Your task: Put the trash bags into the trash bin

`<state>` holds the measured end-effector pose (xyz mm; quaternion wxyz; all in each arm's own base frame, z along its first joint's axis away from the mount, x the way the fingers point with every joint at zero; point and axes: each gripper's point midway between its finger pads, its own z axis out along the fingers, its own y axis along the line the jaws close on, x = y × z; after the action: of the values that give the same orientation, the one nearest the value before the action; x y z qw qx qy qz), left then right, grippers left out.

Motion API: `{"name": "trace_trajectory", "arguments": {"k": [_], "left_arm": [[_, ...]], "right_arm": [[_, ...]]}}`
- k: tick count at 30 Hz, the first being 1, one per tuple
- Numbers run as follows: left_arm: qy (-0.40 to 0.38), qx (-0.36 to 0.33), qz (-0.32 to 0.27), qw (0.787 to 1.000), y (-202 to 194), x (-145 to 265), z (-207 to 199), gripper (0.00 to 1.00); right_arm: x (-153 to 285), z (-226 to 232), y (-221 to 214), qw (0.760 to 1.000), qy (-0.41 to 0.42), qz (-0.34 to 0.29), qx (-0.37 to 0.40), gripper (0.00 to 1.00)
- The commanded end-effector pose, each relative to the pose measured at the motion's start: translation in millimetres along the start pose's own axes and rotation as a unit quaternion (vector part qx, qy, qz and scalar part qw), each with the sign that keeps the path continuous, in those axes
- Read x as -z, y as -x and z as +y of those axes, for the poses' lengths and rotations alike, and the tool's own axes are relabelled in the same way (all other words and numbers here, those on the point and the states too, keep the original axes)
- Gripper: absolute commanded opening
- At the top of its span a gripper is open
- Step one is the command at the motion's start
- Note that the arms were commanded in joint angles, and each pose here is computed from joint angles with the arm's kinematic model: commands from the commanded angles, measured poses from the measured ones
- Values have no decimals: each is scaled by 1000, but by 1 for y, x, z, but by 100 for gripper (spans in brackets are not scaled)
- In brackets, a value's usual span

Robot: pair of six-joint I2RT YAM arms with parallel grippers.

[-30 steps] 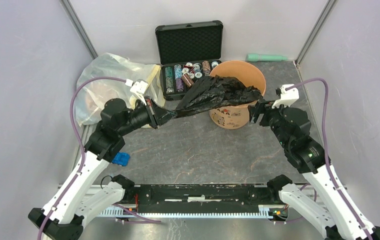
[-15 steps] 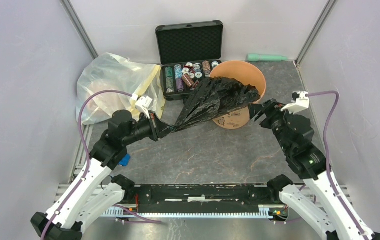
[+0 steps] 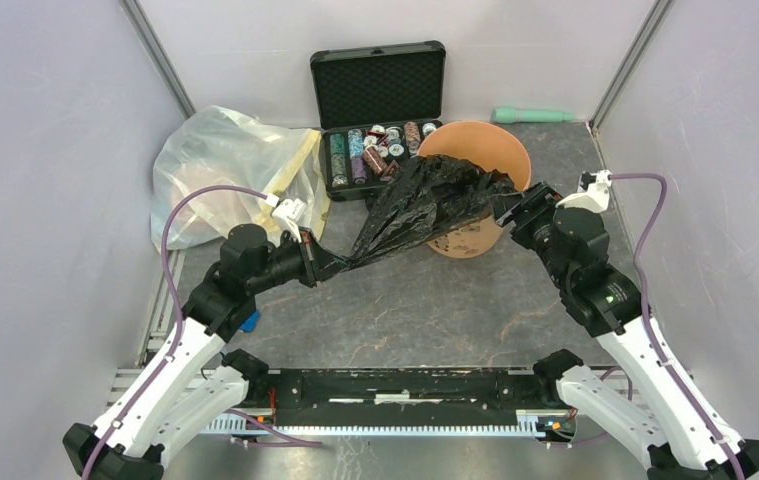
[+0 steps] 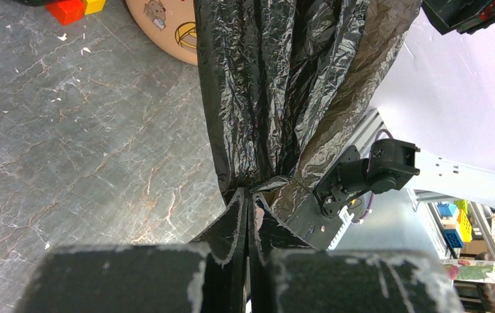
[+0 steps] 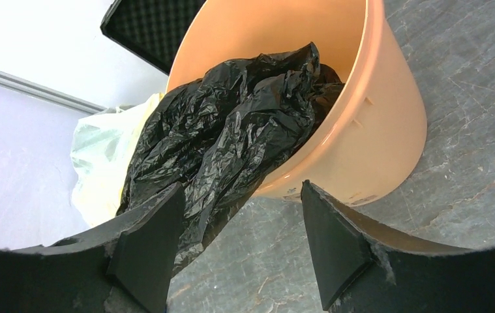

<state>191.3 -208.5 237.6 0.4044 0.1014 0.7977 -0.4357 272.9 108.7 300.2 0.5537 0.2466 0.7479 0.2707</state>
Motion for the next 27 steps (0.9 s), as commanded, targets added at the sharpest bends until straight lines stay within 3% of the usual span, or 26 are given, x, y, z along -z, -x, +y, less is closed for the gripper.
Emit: {"name": "trace_trajectory", "arguments": {"k": [1,5,7,14,17,27], "left_arm": [[-7,-28,-13,999,5,2,-2,2],[-4,-30,-10,999,4,2,0,2],[-3,-31,-11,999,3,3,1,2],[5,-30,-9,999,2,1,5,2],[9,-26,-13,1000,2,-1,8,2],[41,26,-93,994,27,-13,22,2]], "right_arm": [[-7,-4,0,1000,-12,-11,-21,72],[-15,-5,-8,1000,-14,-1,-22,69],[-18,-4,-9,1000,-10,-1,-24,63],[-14,-10,-1,999,-21,-20,-13,23],[-10,-14,5,999,-24,-35,3,0],[10,-68,7,989,-105,-60,87,0]]}}
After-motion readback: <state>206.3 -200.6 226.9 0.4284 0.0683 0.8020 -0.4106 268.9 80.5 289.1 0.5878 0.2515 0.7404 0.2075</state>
